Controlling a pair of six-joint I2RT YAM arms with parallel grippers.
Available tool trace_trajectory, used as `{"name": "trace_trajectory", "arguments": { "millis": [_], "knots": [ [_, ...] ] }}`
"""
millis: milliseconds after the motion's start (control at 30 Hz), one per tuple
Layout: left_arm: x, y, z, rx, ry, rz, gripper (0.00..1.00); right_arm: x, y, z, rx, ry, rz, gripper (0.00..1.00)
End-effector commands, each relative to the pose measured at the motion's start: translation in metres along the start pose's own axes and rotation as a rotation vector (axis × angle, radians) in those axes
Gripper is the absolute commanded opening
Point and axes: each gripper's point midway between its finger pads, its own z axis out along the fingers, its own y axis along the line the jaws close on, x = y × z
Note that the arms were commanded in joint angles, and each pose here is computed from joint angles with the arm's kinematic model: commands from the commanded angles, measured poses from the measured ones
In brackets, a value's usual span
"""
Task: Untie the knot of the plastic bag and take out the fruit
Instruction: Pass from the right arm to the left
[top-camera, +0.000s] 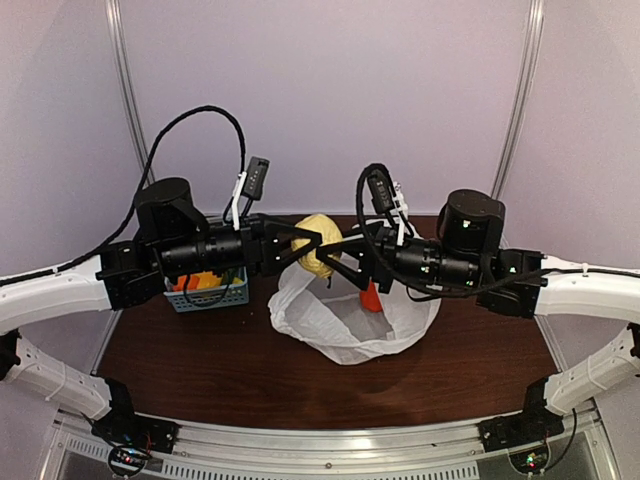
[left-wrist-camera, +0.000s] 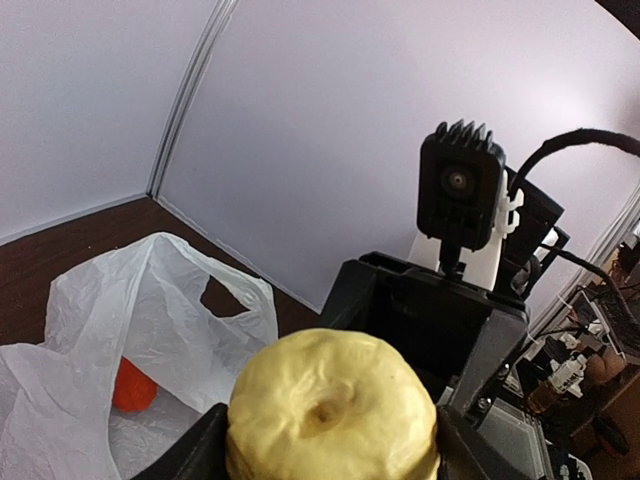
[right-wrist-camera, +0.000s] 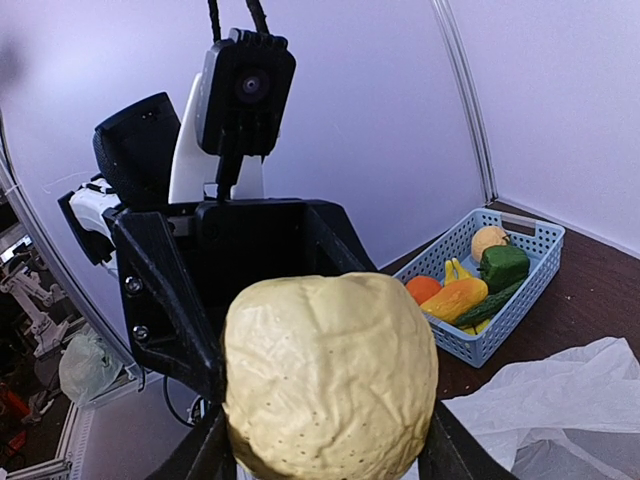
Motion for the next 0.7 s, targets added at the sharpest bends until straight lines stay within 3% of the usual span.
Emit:
{"name": "trace_trajectory", "arguments": {
  "millis": [0,133,400,667],
  "knots": [
    [-0.008,-0.012,-0.001,0.068,-0.039,-0.007,0.56,-0.011,0.009,0.001,-0.028,-0.023,-0.022,0.53],
    [-0.005,-0.013,0.0,0.083,-0.035,-0.019,0.44,-0.011,0.006,0.001,-0.012,-0.027,-0.023,0.59],
    [-0.008,-0.003,-0.006,0.045,-0.042,-0.046,0.34,-0.005,-0.005,-0.004,0.047,-0.024,-0.027,0.97],
    [-0.036,0.05,-0.042,-0.171,-0.047,-0.007,0.32,-0.016,-0.025,-0.034,0.191,-0.091,-0.037,1.0]
  ]
}}
